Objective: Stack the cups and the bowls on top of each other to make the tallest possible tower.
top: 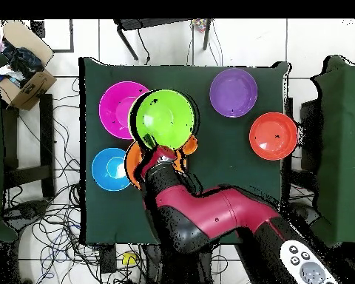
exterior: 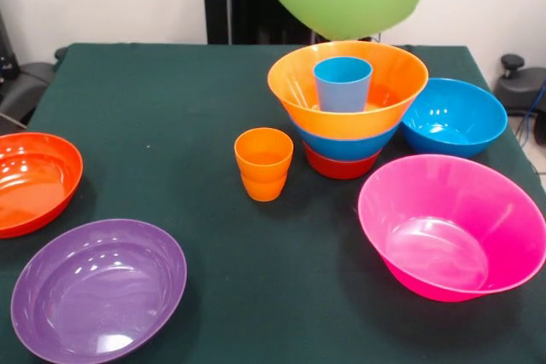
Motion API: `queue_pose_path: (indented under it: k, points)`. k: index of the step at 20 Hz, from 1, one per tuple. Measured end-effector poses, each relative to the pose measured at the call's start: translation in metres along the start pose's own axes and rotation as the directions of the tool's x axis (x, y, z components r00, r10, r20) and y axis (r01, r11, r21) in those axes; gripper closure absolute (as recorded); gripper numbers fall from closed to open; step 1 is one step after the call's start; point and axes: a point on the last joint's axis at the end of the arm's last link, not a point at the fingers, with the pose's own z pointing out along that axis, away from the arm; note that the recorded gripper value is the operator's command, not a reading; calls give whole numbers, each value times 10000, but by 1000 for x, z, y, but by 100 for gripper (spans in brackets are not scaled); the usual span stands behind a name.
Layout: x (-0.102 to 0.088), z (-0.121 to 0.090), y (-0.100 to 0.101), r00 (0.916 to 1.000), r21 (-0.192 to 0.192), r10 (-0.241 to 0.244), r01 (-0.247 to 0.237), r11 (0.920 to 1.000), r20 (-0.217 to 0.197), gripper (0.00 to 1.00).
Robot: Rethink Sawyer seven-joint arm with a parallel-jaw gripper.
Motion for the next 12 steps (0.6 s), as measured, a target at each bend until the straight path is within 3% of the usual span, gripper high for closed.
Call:
queue_pose_path:
  k: [5,12]
  points:
    - [10,1,5,9996,88,10,-8,10000,-279,100]
    - [28,5,29,9956,259,99,-75,9996,-931,100]
